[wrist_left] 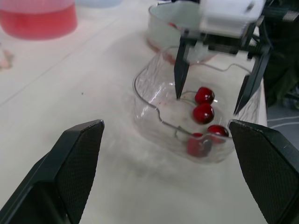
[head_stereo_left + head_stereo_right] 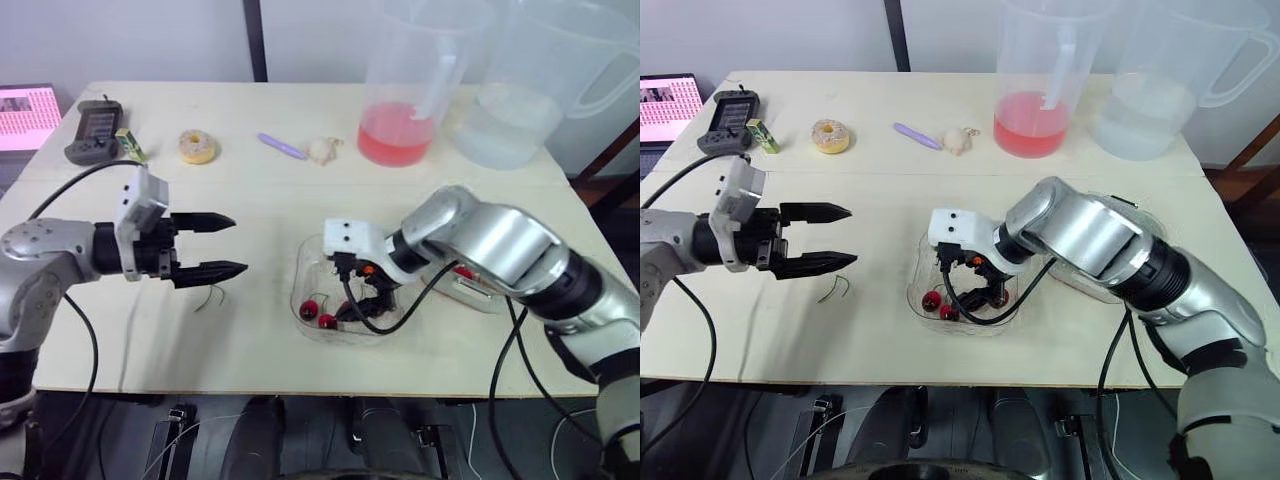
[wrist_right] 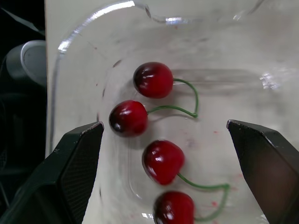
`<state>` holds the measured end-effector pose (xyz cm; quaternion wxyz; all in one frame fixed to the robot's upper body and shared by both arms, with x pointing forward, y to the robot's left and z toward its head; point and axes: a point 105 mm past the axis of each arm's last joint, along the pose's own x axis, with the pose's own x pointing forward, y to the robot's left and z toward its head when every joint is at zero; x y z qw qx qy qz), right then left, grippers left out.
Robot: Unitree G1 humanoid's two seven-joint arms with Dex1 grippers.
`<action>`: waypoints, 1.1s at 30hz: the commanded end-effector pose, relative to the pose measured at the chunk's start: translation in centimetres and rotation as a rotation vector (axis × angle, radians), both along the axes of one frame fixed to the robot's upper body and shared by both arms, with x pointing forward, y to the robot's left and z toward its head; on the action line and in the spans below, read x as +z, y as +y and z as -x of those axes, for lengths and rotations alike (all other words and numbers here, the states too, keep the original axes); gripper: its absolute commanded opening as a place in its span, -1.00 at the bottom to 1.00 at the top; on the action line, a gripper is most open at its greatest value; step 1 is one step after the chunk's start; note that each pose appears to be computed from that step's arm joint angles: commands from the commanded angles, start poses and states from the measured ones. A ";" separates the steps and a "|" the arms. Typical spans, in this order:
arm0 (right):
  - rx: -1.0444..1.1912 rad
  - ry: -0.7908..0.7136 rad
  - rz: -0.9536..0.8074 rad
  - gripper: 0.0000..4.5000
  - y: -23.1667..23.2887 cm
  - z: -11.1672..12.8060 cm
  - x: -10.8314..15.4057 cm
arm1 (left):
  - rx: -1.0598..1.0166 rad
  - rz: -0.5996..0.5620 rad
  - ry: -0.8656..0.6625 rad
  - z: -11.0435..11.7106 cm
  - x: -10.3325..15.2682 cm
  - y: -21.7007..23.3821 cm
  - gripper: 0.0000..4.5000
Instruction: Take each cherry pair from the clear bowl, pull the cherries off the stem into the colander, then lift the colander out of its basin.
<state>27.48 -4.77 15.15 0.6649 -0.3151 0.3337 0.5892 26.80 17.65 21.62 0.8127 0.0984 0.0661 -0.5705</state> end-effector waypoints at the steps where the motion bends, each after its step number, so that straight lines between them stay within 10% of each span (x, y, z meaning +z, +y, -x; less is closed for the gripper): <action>1: 0.003 0.002 -0.012 1.00 0.5 0.1 -0.6 | -0.028 -0.005 -0.046 1.1 1.2 -0.1 0.98; 33: -0.133 -0.056 -0.068 1.00 0.6 -1.8 -3.7 | -0.035 -0.053 -0.050 0.1 0.9 -0.5 0.98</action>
